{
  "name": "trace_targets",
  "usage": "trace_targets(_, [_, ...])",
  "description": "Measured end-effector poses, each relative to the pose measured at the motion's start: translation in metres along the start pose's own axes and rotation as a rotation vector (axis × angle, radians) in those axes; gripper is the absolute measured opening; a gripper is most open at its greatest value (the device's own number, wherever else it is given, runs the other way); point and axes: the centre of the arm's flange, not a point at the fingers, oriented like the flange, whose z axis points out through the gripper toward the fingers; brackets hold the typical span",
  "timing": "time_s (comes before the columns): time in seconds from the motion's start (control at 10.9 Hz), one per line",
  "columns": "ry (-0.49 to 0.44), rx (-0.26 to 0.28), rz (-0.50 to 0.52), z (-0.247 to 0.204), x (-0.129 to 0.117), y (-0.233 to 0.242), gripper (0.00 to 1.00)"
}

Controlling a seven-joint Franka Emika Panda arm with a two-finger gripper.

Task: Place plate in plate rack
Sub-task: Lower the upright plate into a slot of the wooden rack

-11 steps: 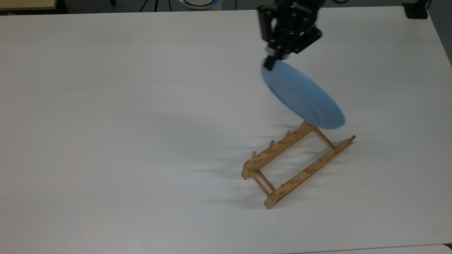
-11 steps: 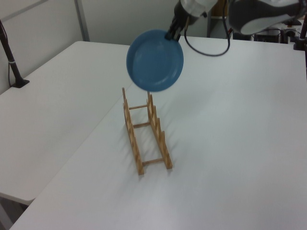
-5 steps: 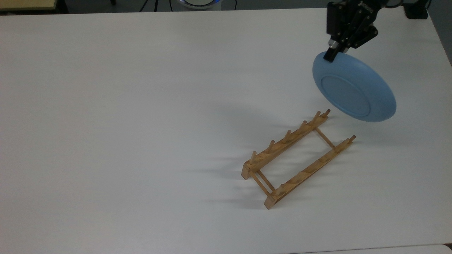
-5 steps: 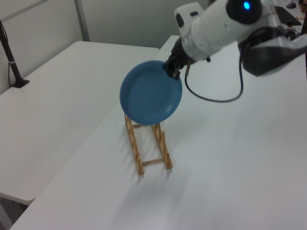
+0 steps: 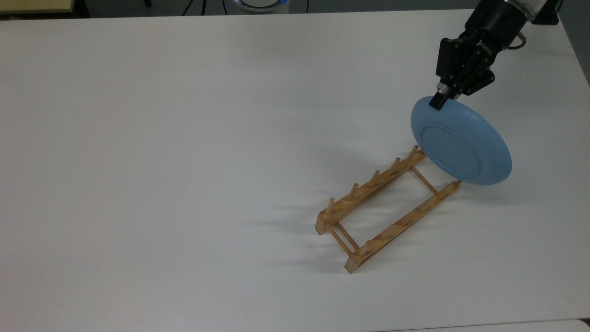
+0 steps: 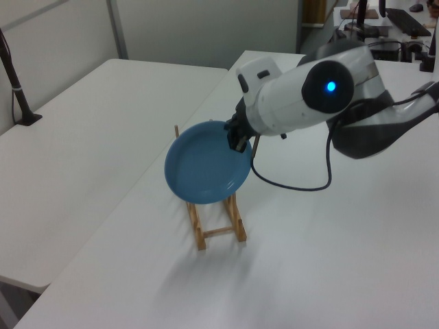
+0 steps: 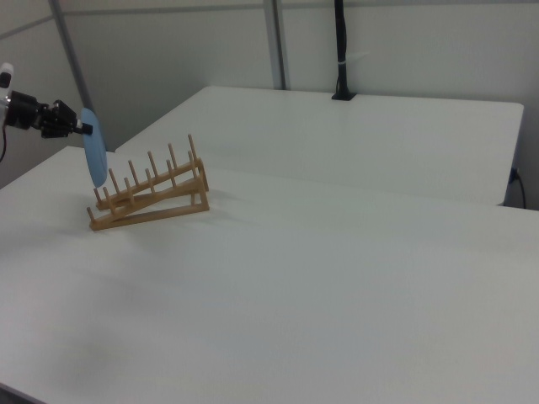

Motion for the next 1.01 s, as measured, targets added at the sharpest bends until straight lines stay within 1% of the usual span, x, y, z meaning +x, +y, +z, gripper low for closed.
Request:
trace_targets(0.37, [0.010,0.010,-0.009,-0.008,-0.006,-0.024,0.06])
trace_targets(0.55, [0.009,0.009,-0.011,-0.008,-0.007,-0.027,0.06])
trace_targets(1.01, [-0.009,-0.006,-0.045,0.009,-0.018,-0.049,0.06])
